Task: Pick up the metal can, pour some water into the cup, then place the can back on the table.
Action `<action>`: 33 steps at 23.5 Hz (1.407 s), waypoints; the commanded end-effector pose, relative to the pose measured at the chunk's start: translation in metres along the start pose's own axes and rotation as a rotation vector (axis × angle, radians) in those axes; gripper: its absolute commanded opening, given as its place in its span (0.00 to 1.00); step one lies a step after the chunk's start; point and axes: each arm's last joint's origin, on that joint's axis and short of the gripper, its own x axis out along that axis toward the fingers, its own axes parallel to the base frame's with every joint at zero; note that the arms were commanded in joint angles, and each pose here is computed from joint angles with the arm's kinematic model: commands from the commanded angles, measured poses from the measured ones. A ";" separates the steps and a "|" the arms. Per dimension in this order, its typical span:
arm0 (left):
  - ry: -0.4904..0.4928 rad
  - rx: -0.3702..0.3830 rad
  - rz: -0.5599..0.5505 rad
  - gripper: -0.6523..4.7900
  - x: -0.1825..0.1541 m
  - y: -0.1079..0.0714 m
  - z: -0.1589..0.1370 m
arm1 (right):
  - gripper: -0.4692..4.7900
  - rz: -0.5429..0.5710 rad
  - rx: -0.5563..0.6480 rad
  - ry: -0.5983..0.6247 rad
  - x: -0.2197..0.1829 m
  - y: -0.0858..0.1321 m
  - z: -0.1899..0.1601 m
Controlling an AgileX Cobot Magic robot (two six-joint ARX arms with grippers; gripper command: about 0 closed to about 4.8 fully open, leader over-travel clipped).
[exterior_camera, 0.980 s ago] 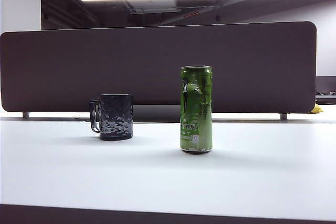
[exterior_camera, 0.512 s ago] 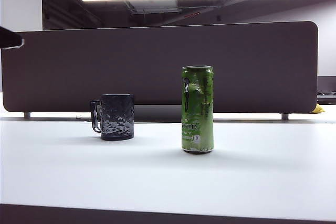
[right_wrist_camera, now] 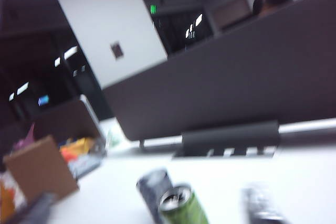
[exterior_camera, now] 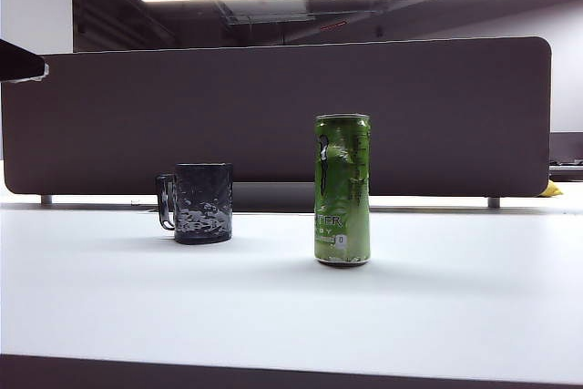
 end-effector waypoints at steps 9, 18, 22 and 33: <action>-0.010 -0.001 -0.003 0.11 0.000 0.000 0.001 | 1.00 -0.135 -0.283 0.180 0.068 0.021 -0.065; -0.009 -0.001 0.002 0.11 0.000 0.000 0.001 | 1.00 -0.095 -0.255 0.300 0.141 0.015 -0.126; -0.009 -0.001 0.006 0.11 0.000 0.000 0.001 | 1.00 -0.095 -0.236 0.313 0.166 0.013 -0.142; -0.009 -0.001 0.004 0.11 0.000 0.000 0.001 | 1.00 -0.118 -0.244 0.345 0.187 0.007 -0.162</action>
